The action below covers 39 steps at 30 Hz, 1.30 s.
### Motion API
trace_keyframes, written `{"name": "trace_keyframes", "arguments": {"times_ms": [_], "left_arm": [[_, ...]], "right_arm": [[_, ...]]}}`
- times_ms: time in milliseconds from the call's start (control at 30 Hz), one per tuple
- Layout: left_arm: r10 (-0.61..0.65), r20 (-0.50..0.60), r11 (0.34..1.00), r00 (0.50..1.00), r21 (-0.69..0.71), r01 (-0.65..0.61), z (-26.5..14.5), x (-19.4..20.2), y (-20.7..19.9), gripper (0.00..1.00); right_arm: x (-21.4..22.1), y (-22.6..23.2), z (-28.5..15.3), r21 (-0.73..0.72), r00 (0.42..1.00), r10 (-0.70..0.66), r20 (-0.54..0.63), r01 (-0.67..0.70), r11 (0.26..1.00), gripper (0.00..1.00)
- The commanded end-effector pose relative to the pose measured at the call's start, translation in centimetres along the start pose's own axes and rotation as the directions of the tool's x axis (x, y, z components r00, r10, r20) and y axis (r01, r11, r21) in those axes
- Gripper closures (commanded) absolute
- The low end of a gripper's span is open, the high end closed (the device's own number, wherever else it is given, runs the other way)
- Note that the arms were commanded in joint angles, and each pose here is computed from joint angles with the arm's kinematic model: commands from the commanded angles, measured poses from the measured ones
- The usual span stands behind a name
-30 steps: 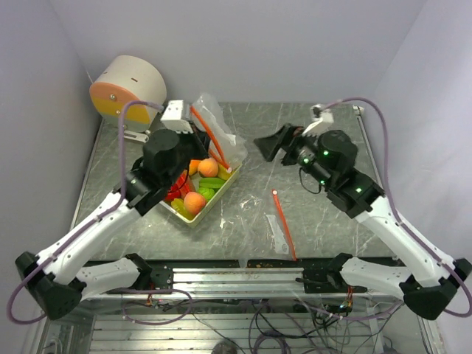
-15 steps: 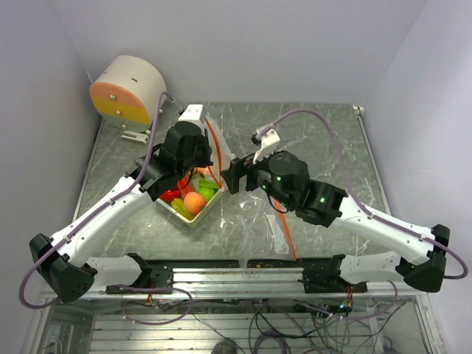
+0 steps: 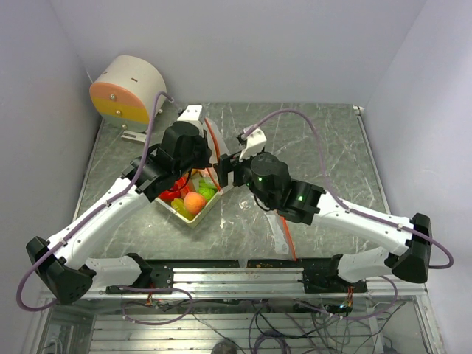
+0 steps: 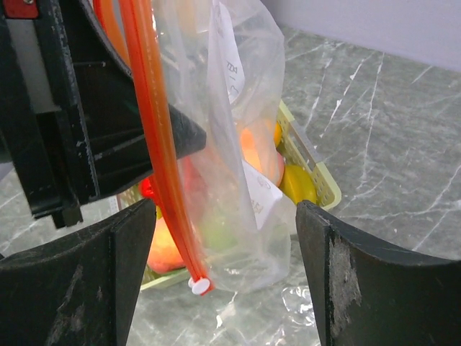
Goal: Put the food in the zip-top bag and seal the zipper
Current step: Open the zipper of the food storage bag.
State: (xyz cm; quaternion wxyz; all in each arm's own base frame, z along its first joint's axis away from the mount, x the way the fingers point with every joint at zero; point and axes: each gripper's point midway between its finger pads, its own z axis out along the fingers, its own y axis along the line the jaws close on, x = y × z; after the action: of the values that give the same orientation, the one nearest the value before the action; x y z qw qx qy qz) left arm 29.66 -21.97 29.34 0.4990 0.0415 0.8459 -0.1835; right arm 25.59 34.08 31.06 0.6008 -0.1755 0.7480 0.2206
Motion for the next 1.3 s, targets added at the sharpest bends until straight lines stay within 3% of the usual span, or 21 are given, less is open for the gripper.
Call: {"name": "trace_keyframes", "arguments": {"times_ms": [0, 100, 167, 267, 300, 400, 533, 700, 800, 933, 1033, 1133, 1267], "left_arm": [[-0.014, 0.002, 0.998, 1.0, 0.062, 0.013, -1.1, -0.6, -1.1, 0.93], [-0.015, 0.001, 0.996, 1.0, 0.083, 0.015, -1.4, -0.5, -1.4, 0.93], [-0.012, -0.003, 0.996, 1.0, 0.09, 0.013, -1.8, -0.4, -1.4, 0.93], [0.004, -0.013, 0.997, 1.0, 0.081, -0.002, -3.0, -0.4, -0.8, 0.93], [0.008, -0.014, 0.997, 1.0, 0.07, -0.007, -3.5, -0.4, -0.4, 0.93], [0.006, -0.017, 1.0, 1.0, 0.025, -0.005, -5.4, 0.0, 1.1, 0.93], [-0.004, -0.034, 0.997, 0.999, -0.08, 0.001, -7.1, 1.4, 4.0, 0.93], [0.009, -0.121, 0.969, 0.993, -0.244, -0.038, -8.7, 3.7, 7.7, 0.93], [0.009, -0.109, 0.949, 0.994, -0.312, -0.043, -10.3, 3.1, 9.2, 0.93], [0.014, -0.049, 0.941, 0.999, -0.337, -0.03, -12.7, 1.3, 10.1, 0.93], [0.025, 0.007, 0.943, 1.0, -0.331, -0.021, -14.4, -0.4, 10.3, 0.93], [0.033, 0.061, 0.932, 0.998, -0.363, -0.008, -16.2, -2.1, 11.2, 0.93], [0.047, 0.043, 0.907, 0.998, -0.42, -0.025, -17.0, -1.7, 12.4, 0.93]], "right_arm": [[-1.1, 0.5, 1.1, 0.021, 0.999, 0.017, 0.049, -0.018, 1.0, 0.22], [-0.6, 0.5, 1.8, 0.036, 0.999, 0.016, 0.043, -0.017, 0.999, 0.25], [-0.2, -0.2, 2.1, 0.085, 0.999, 0.014, 0.038, -0.017, 0.996, 0.32], [0.2, -3.0, 1.9, 0.25, 0.999, 0.026, 0.041, -0.035, 0.968, 0.79], [0.3, -3.6, 1.7, 0.286, 0.999, 0.03, 0.04, -0.04, 0.957, 0.87], [0.1, -6.0, 0.4, 0.396, 0.997, 0.045, 0.065, -0.067, 0.916, 0.93], [-0.1, -7.3, -0.9, 0.425, 0.993, 0.08, 0.089, -0.111, 0.899, 1.0], [0.2, -9.6, -1.6, 0.532, 0.991, 0.091, 0.099, -0.13, 0.837, 1.0], [0.4, -10.4, -0.9, 0.555, 0.989, 0.106, 0.105, -0.146, 0.819, 1.0], [1.6, -7.0, 2.1, 0.387, 0.985, 0.164, 0.055, -0.172, 0.906, 1.0], [1.2, -0.3, 4.4, 0.04, 0.967, 0.248, 0.05, -0.25, 0.967, 1.0], [1.4, 5.3, 5.8, -0.202, 0.951, 0.308, -0.018, -0.305, 0.931, 1.0], [3.2, 7.7, 7.7, -0.258, 0.944, 0.316, -0.096, -0.33, 0.908, 1.0]]}}
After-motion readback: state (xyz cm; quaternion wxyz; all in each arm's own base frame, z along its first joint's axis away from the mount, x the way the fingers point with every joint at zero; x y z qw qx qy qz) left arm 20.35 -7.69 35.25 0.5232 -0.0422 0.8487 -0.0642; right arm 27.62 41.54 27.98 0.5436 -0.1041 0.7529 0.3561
